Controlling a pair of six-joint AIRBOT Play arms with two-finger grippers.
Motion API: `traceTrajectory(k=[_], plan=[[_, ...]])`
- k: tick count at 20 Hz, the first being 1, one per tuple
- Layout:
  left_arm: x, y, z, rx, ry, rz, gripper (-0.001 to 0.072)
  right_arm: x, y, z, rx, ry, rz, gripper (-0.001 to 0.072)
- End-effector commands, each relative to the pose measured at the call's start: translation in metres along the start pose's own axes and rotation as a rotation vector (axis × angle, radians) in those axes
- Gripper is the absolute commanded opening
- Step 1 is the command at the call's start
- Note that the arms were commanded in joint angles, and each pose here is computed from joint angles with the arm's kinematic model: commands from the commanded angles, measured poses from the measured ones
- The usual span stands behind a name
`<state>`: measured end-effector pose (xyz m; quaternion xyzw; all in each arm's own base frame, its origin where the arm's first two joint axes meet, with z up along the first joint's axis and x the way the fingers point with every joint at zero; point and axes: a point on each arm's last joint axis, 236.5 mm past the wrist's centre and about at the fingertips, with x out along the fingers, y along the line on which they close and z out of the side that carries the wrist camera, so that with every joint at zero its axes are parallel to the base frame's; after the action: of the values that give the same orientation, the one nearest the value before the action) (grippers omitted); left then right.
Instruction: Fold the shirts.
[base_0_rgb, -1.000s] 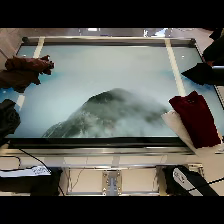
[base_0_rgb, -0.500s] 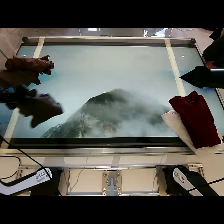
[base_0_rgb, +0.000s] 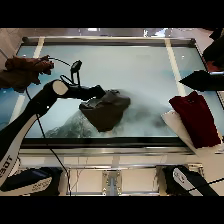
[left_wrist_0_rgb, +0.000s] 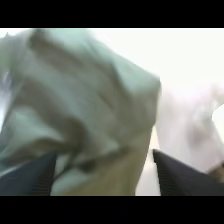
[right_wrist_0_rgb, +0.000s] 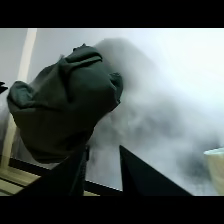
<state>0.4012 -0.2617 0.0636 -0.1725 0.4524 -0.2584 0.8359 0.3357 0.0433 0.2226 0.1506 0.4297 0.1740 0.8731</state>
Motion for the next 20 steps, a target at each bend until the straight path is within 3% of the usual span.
traceTrajectory(k=[1,4,7,11,14,20], plan=[[-0.006,-0.005,0.038,0.056,-0.164,0.015,0.0714,-0.001,-0.028,-0.004,-0.032,0.024,-0.117,0.0305],[-0.033,0.072,0.032,-0.041,-0.065,0.144,0.0713,0.012,-0.052,-0.006,-0.014,0.056,-0.17,0.0314],[-0.057,0.152,-0.02,-0.146,0.167,0.285,0.0711,0.058,-0.059,-0.017,0.071,0.141,-0.072,0.0314],[-0.049,0.175,-0.063,-0.28,0.277,0.265,0.0706,0.152,-0.047,-0.057,0.124,0.335,0.048,0.0317],[-0.019,0.153,-0.07,-0.182,0.317,0.159,0.0707,0.223,-0.024,-0.088,0.073,0.448,0.078,0.0317],[0.023,0.107,-0.07,0.239,0.295,-0.004,0.0705,0.272,-0.008,-0.124,-0.047,0.539,0.043,0.0317]])
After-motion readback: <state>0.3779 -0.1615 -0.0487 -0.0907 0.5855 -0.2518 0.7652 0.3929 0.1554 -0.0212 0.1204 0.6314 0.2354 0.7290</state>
